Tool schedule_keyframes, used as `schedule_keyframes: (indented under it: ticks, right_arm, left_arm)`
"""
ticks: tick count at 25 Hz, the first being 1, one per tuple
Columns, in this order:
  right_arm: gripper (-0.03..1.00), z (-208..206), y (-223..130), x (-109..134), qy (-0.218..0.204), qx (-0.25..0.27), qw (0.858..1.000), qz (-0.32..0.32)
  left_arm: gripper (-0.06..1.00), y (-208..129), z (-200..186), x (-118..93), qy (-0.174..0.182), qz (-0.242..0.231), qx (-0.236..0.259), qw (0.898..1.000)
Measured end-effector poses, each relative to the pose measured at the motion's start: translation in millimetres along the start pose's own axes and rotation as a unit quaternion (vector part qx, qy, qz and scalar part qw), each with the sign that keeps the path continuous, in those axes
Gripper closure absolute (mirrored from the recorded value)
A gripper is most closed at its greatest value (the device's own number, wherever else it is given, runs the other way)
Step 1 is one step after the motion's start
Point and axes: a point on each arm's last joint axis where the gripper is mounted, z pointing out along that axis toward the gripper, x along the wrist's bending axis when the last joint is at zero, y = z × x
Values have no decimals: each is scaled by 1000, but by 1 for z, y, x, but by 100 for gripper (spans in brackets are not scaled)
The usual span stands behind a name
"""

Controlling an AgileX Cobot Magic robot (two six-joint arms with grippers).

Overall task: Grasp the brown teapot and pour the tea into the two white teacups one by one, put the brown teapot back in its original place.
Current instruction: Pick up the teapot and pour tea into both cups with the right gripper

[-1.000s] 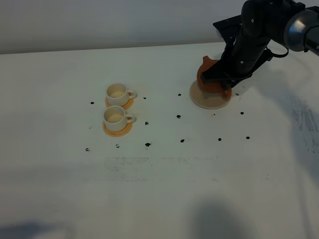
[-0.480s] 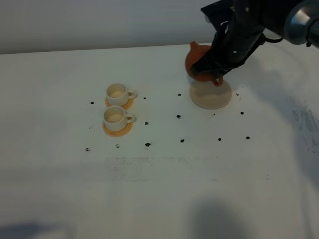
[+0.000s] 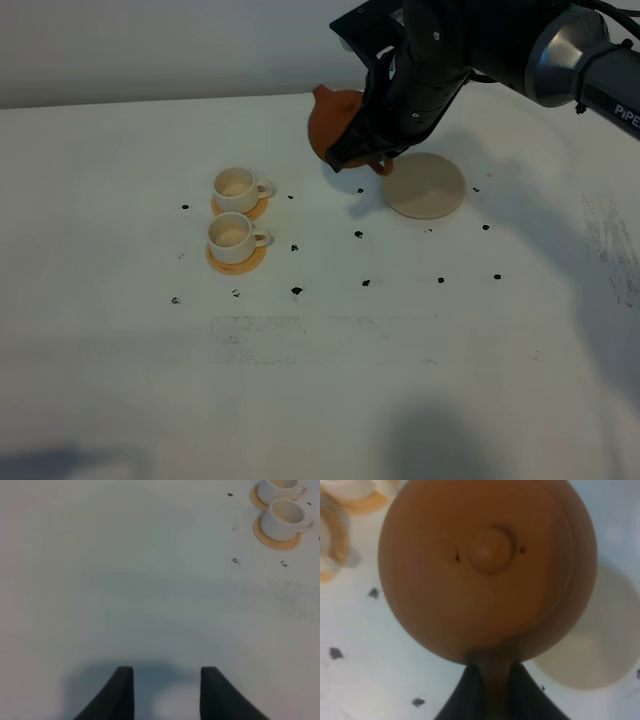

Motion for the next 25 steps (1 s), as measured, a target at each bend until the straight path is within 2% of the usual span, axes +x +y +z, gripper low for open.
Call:
schedule_keyframes:
  ticks: [10, 16, 25]
  right_arm:
    - [87, -28, 5, 13, 15, -31, 999, -13]
    - [87, -30, 3, 20, 34, -33, 999, -18]
    - [87, -27, -16, 27, 38, -92, 995, -25]
  left_arm:
    - [64, 0, 0, 0, 0, 0, 0, 1000]
    - [64, 0, 0, 0, 0, 0, 0, 1000]
    - [64, 0, 0, 0, 0, 0, 0, 1000]
